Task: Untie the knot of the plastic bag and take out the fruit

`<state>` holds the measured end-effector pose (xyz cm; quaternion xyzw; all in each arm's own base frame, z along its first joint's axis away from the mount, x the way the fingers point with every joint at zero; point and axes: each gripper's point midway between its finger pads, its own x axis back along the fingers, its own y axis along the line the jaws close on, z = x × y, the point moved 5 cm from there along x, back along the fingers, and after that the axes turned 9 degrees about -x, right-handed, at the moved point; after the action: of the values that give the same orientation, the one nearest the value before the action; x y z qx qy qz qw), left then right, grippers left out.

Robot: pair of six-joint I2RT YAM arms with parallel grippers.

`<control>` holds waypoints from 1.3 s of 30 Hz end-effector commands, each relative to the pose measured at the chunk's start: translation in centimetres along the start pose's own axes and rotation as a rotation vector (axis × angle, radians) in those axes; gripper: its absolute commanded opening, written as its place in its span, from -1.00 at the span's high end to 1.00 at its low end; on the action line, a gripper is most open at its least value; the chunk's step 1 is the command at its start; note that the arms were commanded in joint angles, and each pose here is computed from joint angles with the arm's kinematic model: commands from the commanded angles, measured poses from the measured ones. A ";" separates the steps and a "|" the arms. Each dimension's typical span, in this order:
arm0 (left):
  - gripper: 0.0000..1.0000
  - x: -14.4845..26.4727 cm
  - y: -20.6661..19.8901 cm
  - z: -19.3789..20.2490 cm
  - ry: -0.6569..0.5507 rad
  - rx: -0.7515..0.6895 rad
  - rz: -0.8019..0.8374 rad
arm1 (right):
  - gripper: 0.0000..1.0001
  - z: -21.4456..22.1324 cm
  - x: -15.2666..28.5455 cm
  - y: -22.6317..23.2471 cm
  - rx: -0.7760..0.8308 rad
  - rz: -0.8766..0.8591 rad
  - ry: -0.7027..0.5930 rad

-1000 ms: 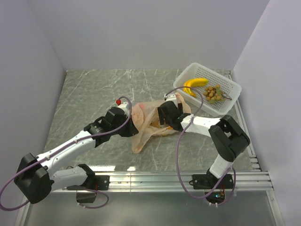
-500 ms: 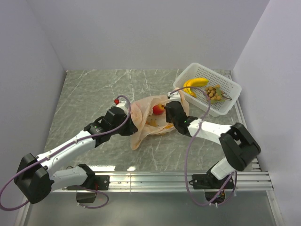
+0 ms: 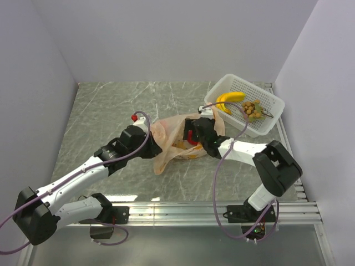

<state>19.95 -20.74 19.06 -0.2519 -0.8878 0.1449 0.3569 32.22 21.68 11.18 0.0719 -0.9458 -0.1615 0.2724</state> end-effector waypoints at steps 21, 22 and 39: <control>0.99 -0.9 -1.4 0.4 0.011 -0.023 0.038 | 0.42 0.4 -4.3 1.5 0.000 0.026 -0.012; 0.99 -0.9 -1.3 0.4 0.009 -0.015 0.023 | 0.56 0.4 -3.9 1.9 0.007 -0.017 0.001; 0.99 -0.3 1.6 -2.1 -0.065 -0.055 -0.253 | 0.94 -4.4 10.7 10.6 0.222 -0.848 0.115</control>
<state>21.30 -20.10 17.89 -0.1659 -0.9118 0.0934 0.3638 27.51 26.29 21.24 0.3783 -0.8833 -0.1684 0.2196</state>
